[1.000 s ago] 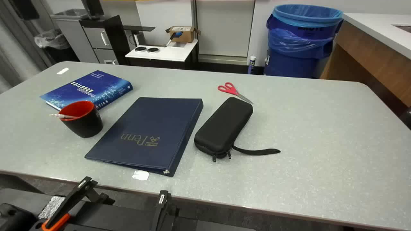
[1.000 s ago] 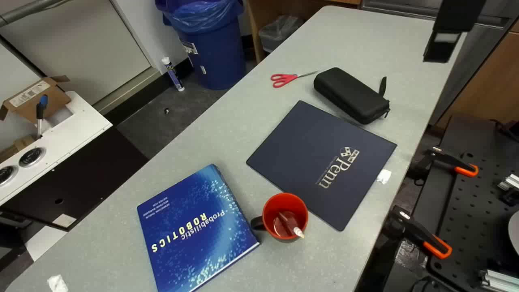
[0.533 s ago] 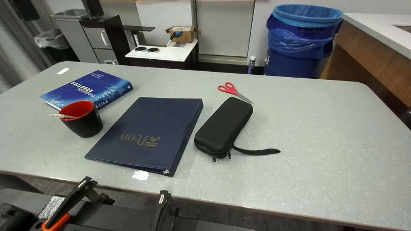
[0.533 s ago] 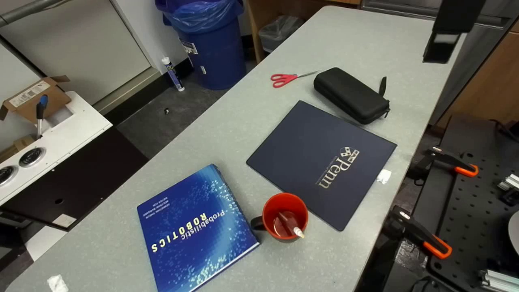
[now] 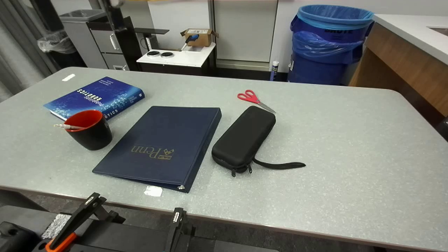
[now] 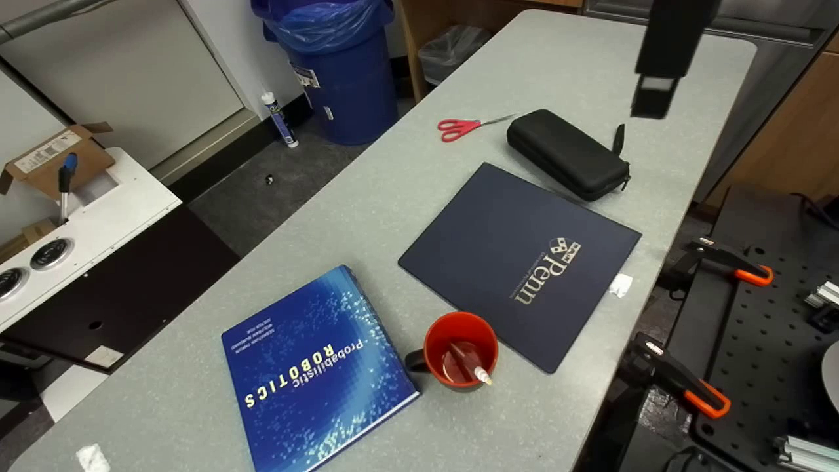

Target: Remove the marker from the mug cup

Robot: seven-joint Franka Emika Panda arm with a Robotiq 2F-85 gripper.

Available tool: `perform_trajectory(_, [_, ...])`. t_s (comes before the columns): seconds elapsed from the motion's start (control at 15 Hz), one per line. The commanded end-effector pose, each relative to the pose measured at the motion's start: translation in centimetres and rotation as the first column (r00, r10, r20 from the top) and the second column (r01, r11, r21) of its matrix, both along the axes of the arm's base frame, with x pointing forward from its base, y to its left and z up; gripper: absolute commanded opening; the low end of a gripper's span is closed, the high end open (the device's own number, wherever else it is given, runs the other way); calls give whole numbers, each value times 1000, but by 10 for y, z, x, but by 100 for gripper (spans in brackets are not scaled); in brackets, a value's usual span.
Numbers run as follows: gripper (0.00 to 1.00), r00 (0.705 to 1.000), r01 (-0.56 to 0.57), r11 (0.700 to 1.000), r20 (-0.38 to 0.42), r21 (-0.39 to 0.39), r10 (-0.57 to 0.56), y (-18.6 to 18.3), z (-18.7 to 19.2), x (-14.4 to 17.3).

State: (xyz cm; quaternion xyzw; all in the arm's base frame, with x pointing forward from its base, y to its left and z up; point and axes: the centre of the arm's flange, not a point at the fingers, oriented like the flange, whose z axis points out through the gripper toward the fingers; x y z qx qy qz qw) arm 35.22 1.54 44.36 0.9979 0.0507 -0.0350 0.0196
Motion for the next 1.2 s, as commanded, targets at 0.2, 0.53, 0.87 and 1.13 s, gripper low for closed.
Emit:
perform_trajectory(0.2, [99,990,-100,986,-87,133,113,64,-63,93])
perform_trajectory(0.53, [100,977,-160,980,-124,119,174,101,-86,88])
perform_trajectory(0.87, [100,975,-160,980,-136,119,175,104,-92,91])
perform_trajectory(1.13, [100,973,-152,978,-151,144,174,107,-105,100])
